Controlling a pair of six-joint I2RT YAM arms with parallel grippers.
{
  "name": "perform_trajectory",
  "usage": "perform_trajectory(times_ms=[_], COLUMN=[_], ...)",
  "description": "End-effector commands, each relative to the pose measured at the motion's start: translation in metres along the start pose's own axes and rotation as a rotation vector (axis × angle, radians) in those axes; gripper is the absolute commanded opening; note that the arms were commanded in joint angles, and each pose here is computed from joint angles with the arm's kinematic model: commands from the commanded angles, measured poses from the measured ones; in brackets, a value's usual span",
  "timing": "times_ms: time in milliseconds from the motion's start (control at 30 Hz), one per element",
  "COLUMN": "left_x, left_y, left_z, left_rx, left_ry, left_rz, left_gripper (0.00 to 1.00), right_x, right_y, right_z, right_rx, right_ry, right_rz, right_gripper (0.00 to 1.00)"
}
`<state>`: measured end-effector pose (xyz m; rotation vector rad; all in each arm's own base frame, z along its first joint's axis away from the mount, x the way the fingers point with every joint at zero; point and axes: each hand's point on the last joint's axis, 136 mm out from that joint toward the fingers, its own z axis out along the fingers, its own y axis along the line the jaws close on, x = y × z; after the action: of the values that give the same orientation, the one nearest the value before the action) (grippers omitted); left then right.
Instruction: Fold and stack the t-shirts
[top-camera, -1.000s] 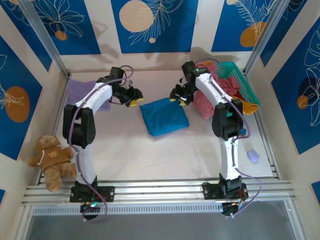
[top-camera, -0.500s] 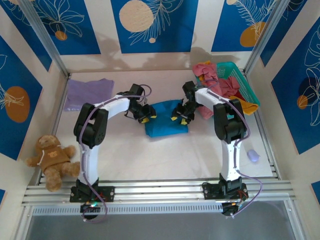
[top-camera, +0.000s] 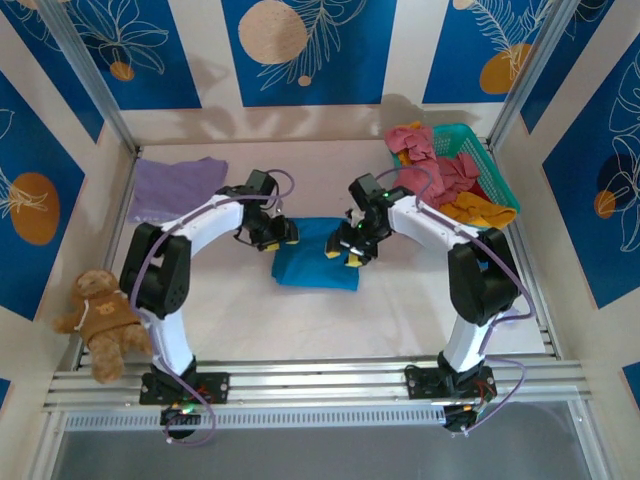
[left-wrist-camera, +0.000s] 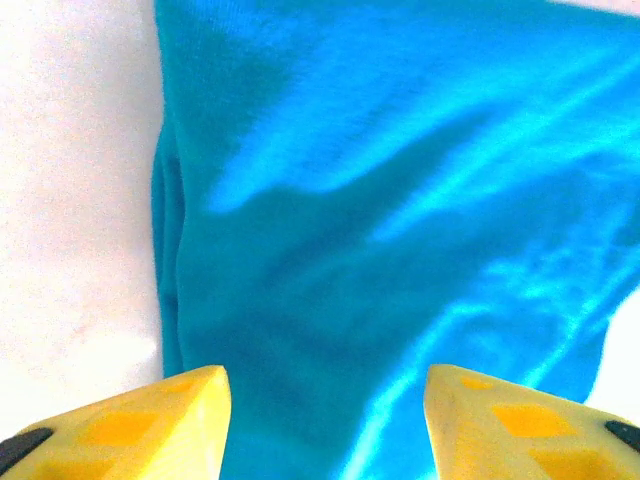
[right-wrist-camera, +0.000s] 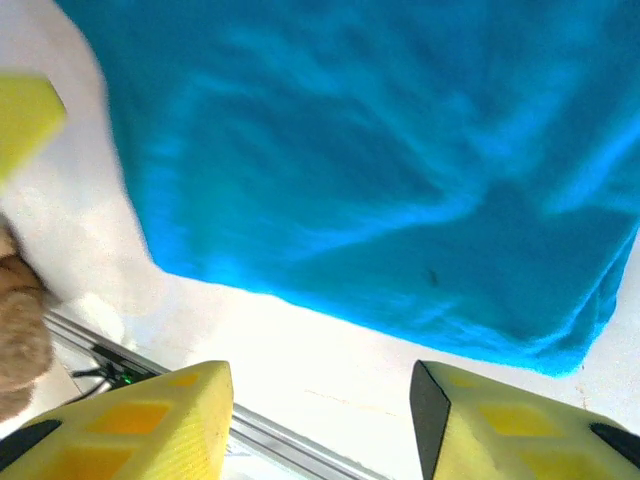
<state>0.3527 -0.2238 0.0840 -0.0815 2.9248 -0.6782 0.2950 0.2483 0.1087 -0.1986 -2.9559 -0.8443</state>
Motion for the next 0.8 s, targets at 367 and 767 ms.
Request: perform_trajectory(times_ms=[367,767], left_x=[0.019,0.019], left_y=[0.008,0.025], left_z=[-0.034,-0.014], left_rx=[-0.042,-0.127], left_ry=[-0.012,0.027], left_rz=[-0.003,0.083], left_gripper=[0.57,0.66], right_x=[-0.122,-0.106], right_y=[-0.017,0.013], right_z=[0.012,-0.037], right_rx=[-0.058,-0.06], right_ry=[-0.136,-0.162], right_rz=[0.048,-0.052], right_gripper=[0.52,0.53])
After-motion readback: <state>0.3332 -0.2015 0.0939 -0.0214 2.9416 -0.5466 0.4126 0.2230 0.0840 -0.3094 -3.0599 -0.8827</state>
